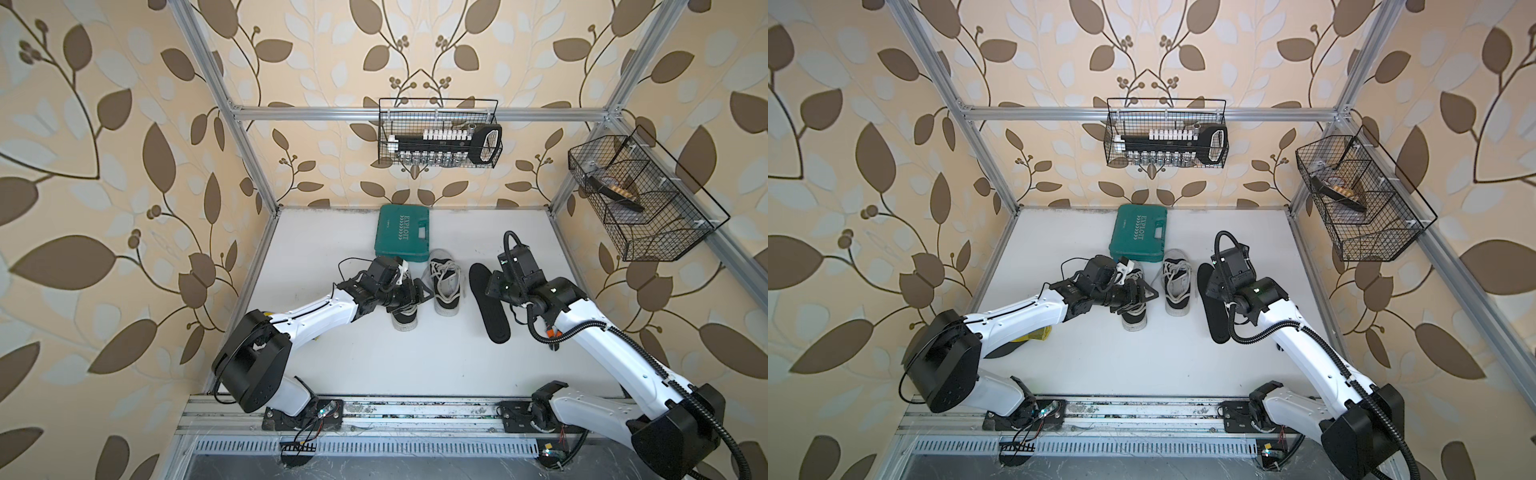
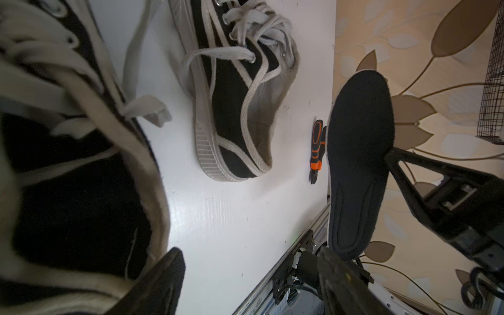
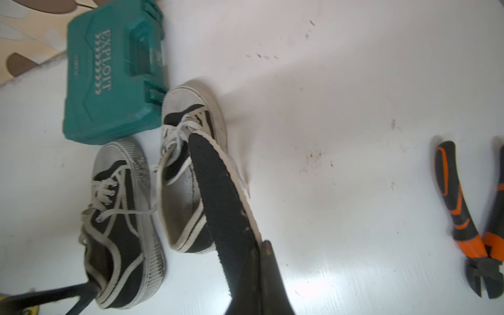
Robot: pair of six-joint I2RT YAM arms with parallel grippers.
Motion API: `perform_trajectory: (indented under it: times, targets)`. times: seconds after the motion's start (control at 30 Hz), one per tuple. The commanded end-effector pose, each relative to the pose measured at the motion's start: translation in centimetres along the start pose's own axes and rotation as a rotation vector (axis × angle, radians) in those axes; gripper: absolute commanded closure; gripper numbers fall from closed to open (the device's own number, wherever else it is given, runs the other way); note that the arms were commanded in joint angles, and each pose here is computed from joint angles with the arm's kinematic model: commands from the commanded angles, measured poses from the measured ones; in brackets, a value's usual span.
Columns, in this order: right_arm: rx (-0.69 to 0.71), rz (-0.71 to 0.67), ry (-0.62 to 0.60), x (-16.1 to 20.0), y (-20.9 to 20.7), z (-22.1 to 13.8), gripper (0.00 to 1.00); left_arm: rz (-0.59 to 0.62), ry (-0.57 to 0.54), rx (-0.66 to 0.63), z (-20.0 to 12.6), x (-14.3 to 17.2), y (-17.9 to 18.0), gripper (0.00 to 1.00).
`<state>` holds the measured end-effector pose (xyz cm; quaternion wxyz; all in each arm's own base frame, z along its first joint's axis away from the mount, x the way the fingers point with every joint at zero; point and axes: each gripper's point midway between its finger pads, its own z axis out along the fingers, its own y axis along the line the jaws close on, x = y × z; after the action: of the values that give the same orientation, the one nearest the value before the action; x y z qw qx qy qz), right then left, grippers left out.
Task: Insert the insole into the shoe
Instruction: Pick up the insole from the center of the board.
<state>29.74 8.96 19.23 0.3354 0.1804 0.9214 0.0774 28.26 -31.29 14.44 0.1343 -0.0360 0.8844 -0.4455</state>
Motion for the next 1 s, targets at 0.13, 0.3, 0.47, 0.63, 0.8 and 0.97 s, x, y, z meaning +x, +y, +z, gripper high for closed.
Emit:
perform_trajectory:
  times: [0.13, 0.3, 0.47, 0.63, 0.8, 0.97]
  targets:
    - [-0.125, -0.048, 0.043, -0.2, 4.1, -0.5, 1.0, 0.043, 0.011, 0.23, 2.0, -2.4, -6.0, 0.23]
    - [-0.203, -0.037, 0.077, 0.0, 6.2, -0.3, 1.0, 0.038, 0.017, 0.305, 3.1, -3.2, -7.3, 0.29]
    - [-0.289, -0.011, 0.103, 0.2, 7.9, -0.7, 1.0, 0.029, 0.026, 0.328, 3.8, -3.5, -7.5, 0.38]
    - [-0.346, 0.003, 0.138, 0.9, 8.8, -0.7, 1.0, 0.023, 0.02, 0.351, 3.8, -3.7, -7.8, 0.47]
    - [-0.356, -0.019, 0.191, 2.1, 9.2, 0.6, 1.0, 0.035, 0.014, 0.368, 3.5, -3.9, -8.4, 0.72]
    - [-0.306, -0.105, 0.175, 1.7, 8.6, 1.2, 1.0, 0.045, -0.008, 0.332, 2.9, -3.7, -8.0, 1.0]
